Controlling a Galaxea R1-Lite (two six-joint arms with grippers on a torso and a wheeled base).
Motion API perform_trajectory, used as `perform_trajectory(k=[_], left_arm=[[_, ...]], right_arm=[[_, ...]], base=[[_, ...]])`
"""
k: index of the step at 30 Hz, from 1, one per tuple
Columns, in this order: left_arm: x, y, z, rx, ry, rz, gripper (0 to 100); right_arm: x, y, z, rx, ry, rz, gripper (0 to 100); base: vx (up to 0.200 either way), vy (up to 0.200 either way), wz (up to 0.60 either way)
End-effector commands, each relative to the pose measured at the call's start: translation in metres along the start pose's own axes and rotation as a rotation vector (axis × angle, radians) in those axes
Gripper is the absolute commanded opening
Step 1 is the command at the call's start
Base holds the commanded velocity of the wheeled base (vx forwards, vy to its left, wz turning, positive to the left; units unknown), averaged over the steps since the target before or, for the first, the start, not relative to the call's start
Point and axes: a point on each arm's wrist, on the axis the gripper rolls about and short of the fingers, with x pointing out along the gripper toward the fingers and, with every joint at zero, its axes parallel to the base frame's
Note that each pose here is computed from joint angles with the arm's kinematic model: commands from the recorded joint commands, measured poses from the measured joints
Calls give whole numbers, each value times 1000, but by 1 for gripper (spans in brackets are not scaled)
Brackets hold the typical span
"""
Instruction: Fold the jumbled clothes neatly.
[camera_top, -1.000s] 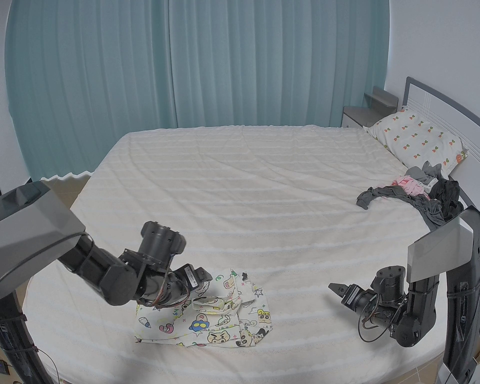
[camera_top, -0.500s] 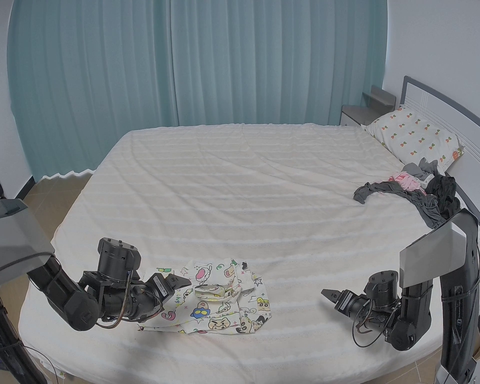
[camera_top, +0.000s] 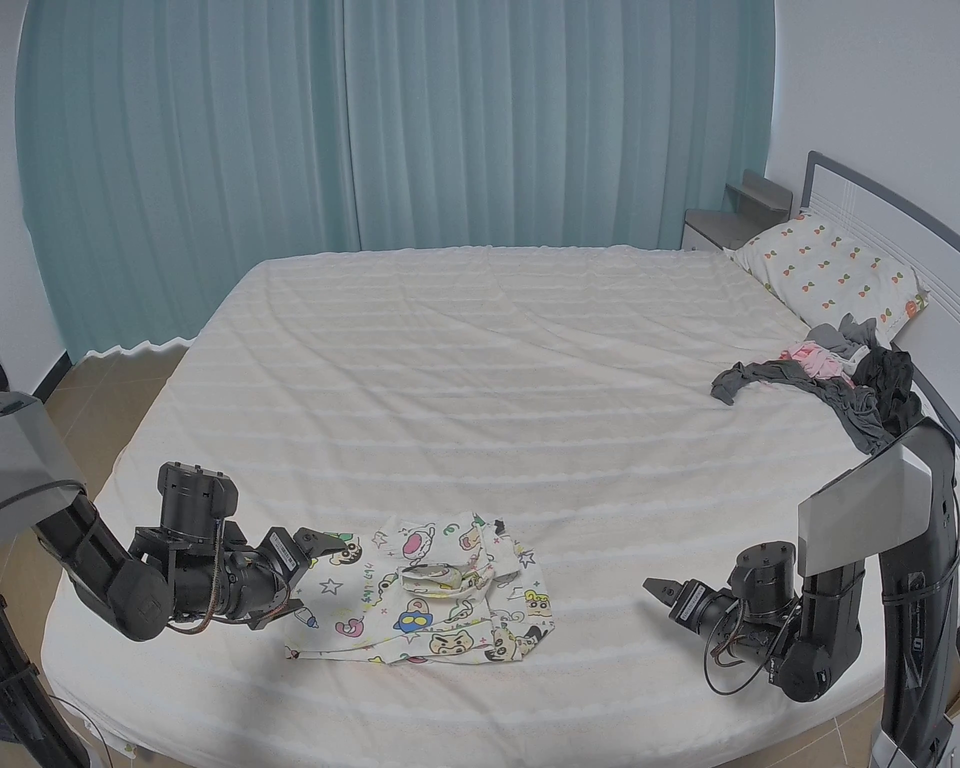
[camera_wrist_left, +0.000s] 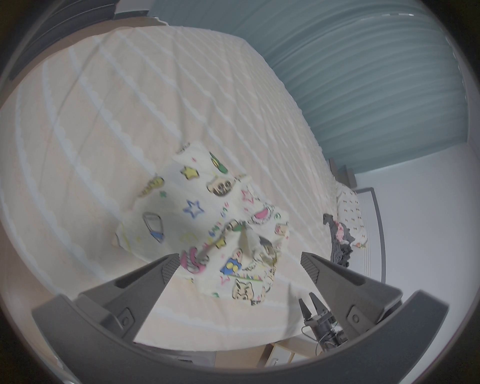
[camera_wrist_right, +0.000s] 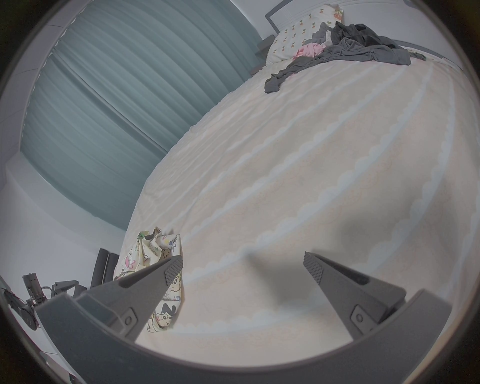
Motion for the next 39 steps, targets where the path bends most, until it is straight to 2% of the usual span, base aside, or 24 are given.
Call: perform_trajectory(k=[1,7,11,14,16,19,20,22,25,29,36,39], left_arm=[[2,4,2,-8,-7,4,100],[2,7,5,-21,-16,8,100],[4,10,5,-24,-12,17,100],[4,10,4,-25,-3,13,100],[4,10,4,-25,8,5,100],[2,12,5,-33,34,-9,100],[2,14,6,-38,37,-10,100],[2,15,7,-40,35,-10,100],[4,17,7,-42,39,-2,100],[7,19,7,-42,41,8,100],[11,22,6,-32,22,-14,100],[11,22,7,-29,17,-21,100]], right_arm=[[-5,12,2,-9,-25,47,100],[-15,44,8,-41,-62,175,100],[-22,66,4,-152,-72,261,100],[-21,78,-12,-196,-19,294,100],[-18,81,-17,-215,-4,293,100],[-7,95,-22,-342,12,294,100],[-2,99,-22,-410,20,283,100],[5,109,-23,-472,23,285,100],[13,124,-22,-503,37,284,100],[22,135,-26,-544,105,240,100],[9,157,-44,-579,129,303,100],[12,156,-50,-589,145,301,100]], base=[[0,200,0],[0,200,0],[0,200,0],[0,133,0],[0,0,0],[0,0,0],[0,0,0],[0,0,0],[0,0,0],[0,0,0],[0,0,0],[0,0,0]])
